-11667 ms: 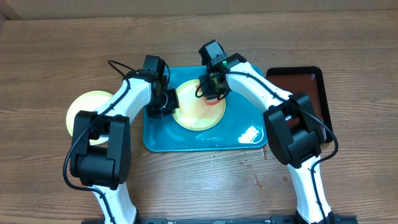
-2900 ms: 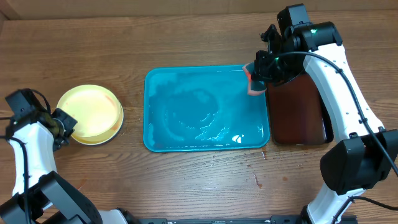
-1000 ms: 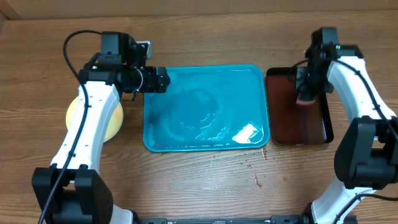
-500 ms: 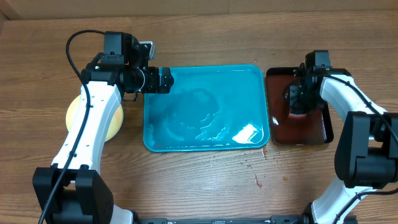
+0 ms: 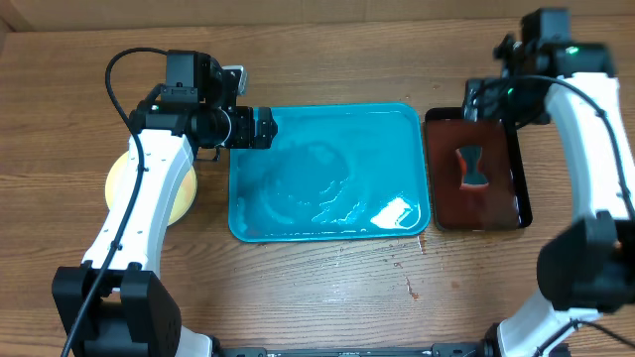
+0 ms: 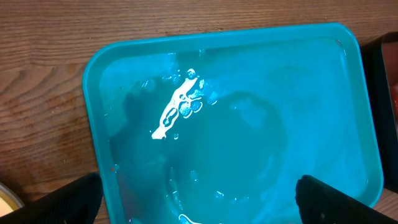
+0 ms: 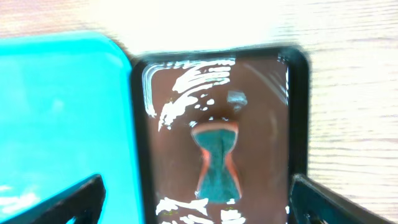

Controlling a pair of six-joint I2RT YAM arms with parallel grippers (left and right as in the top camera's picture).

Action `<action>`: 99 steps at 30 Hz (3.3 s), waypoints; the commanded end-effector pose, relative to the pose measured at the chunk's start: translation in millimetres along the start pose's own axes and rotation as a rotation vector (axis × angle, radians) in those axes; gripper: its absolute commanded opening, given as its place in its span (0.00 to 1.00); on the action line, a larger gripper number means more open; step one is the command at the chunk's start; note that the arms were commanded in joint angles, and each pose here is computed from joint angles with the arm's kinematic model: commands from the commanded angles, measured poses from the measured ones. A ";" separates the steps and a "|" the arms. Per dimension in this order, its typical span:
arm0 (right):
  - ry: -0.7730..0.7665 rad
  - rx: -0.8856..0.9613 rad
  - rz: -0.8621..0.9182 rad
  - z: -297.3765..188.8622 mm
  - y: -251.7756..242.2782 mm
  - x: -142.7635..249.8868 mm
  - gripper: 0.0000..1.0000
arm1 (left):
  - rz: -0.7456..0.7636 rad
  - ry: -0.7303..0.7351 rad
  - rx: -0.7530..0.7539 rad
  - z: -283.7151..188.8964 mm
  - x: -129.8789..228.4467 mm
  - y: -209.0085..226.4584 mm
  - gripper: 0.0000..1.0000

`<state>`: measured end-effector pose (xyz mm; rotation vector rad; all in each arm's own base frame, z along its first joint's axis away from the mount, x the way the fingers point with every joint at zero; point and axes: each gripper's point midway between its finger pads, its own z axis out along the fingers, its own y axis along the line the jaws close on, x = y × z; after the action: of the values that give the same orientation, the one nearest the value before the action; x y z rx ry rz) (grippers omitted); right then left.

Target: Clean dirty plates on tray and stack at the side

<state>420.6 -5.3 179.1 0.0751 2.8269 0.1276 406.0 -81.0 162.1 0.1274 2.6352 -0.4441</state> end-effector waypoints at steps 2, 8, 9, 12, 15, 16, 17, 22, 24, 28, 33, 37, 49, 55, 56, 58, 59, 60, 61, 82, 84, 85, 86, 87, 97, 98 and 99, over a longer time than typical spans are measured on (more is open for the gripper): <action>-0.174 -0.057 -0.015 -89.6 17.4 -10.3 1.00 | 0.005 -0.024 0.009 -5.8 -7.0 -3.9 1.00; -0.310 -0.179 -0.050 -167.6 44.8 18.3 1.00 | 0.005 -0.025 0.008 -5.9 -7.0 -3.6 1.00; -0.325 -0.192 -0.039 -177.8 47.5 24.6 1.00 | 0.005 -0.025 0.007 -6.0 -7.0 -3.3 1.00; -0.362 -0.202 0.007 -206.6 49.7 47.2 1.00 | 0.004 -0.025 0.003 -6.0 -7.1 -2.5 1.00; -0.389 -0.211 0.037 -231.2 51.8 73.9 1.00 | 0.004 -0.025 0.002 -6.0 -7.0 -2.2 0.99; -0.394 -0.210 0.036 -237.0 52.0 82.0 1.00 | 0.004 -0.025 0.002 -6.0 -7.0 -2.2 1.00; -0.396 -0.210 0.035 -241.9 52.5 90.2 1.00 | 0.004 -0.025 0.002 -6.0 -7.1 -2.2 1.00; -0.389 -0.198 0.033 -257.4 51.7 127.3 1.00 | 0.004 -0.025 0.002 -6.0 -7.1 -2.2 1.00; -0.379 -0.145 0.045 -258.6 42.8 139.0 1.00 | 0.004 -0.025 0.002 -6.0 -7.1 -2.2 1.00; -0.443 -0.069 0.054 -270.0 30.1 143.7 1.00 | 0.004 -0.025 0.002 -6.0 -7.1 -2.2 1.00; -0.526 -0.024 0.058 -284.5 22.5 143.2 1.00 | 0.004 -0.025 0.002 -6.0 -7.1 -2.2 1.00; -0.625 -0.005 0.051 -295.0 19.7 132.6 1.00 | 0.004 -0.025 0.002 -6.0 -7.1 -2.2 1.00; -0.969 -0.138 -0.058 -231.7 37.9 131.6 1.00 | 0.004 -0.025 0.002 -6.0 -7.1 -2.2 1.00; -1.153 -0.206 -0.117 -174.4 43.0 141.9 1.00 | 0.004 -0.025 0.001 -6.0 -7.2 -2.0 1.00; -1.183 -0.213 -0.124 -167.4 43.3 143.6 1.00 | 0.004 -0.025 0.001 -6.0 -7.2 -2.0 0.99; -1.230 -0.225 -0.134 -149.8 43.5 148.1 1.00 | 0.004 -0.025 0.001 -6.0 -7.2 -2.0 1.00; -1.240 -0.231 -0.140 -141.7 44.1 150.6 1.00 | 0.004 -0.025 0.001 -6.0 -7.2 -2.0 1.00; -1.249 -0.238 -0.146 -134.6 45.0 153.0 1.00 | 0.004 -0.025 0.001 -6.0 -7.2 -2.0 1.00; -1.260 -0.244 -0.152 -128.7 46.0 155.0 1.00 | 0.004 -0.025 0.001 -6.0 -7.2 -2.0 1.00; -1.217 -0.257 -0.147 -46.5 41.1 174.9 1.00 | 0.005 -0.025 0.002 -5.9 -7.1 -2.6 1.00; -1.217 -0.255 -0.146 -46.5 40.8 174.8 1.00 | 0.004 -0.025 0.002 -6.0 -7.1 -2.3 1.00; -1.217 -0.254 -0.146 -46.4 40.6 174.7 1.00 | 0.004 -0.025 0.002 -6.0 -7.1 -2.3 1.00; -1.217 -0.254 -0.146 -46.4 40.6 174.7 1.00 | 0.004 -0.025 0.002 -6.0 -7.1 -2.3 1.00; -1.217 -0.254 -0.146 -46.4 40.6 174.7 1.00 | 0.004 -0.025 0.001 -6.0 -7.1 -2.2 0.99; -1.217 -0.254 -0.146 -46.4 40.6 174.7 1.00 | 0.006 -0.025 0.003 -5.8 -7.0 -3.1 0.99; -1.217 -0.254 -0.146 -46.4 40.6 174.7 1.00 | 0.006 -0.025 0.003 -5.8 -7.0 -3.1 1.00; -1.217 -0.254 -0.146 -46.4 40.6 174.7 1.00 | 0.006 -0.025 0.003 -5.8 -7.0 -3.1 1.00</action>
<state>242.2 40.6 175.5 -0.0814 1.5863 0.2738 406.4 -80.9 162.5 0.1276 2.6337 -0.4435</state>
